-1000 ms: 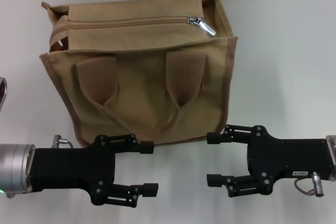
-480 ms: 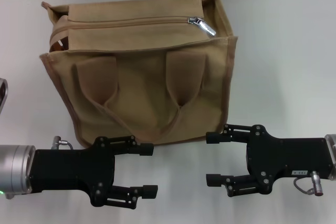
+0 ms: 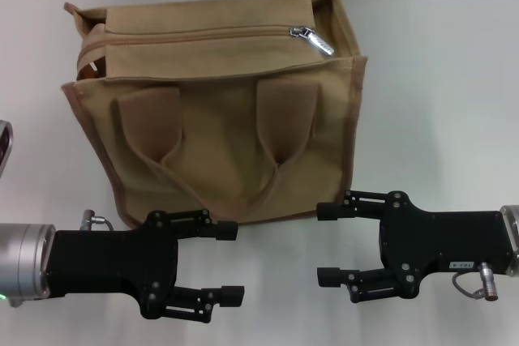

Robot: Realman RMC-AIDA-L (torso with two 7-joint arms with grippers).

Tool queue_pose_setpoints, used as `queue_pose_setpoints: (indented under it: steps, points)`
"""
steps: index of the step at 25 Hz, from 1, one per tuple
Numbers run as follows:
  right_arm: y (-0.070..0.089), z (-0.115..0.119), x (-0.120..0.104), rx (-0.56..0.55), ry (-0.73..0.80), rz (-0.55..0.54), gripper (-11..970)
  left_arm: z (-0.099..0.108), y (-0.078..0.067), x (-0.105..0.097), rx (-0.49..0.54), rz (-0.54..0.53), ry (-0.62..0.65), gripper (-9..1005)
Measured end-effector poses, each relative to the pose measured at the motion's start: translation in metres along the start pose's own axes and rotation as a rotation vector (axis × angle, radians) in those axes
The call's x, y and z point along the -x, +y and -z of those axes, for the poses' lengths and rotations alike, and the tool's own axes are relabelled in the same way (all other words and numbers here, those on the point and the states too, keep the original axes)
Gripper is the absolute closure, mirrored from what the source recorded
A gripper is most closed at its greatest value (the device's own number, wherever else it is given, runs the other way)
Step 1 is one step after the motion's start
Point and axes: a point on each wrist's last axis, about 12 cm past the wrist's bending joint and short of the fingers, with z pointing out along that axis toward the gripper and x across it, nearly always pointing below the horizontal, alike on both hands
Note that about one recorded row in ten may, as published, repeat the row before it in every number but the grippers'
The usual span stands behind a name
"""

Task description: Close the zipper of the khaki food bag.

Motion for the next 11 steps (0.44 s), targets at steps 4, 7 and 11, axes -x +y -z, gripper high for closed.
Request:
queue_pose_setpoints:
  steps: [4,7,11]
  points:
    - [-0.0003,-0.0001,0.0003,0.000,0.000,0.001,149,-0.0003,0.0000,0.0000,-0.001,-0.002,0.000,163]
    - [-0.0003,-0.0001,0.0003,0.000,-0.001,0.001,149,-0.0005,-0.0001,-0.0001,-0.001,-0.002,0.000,163]
    - [0.0000,-0.0006,0.0001,0.002,0.000,0.000,149,-0.0009,-0.0005,-0.0004,-0.005,-0.005,0.002,163]
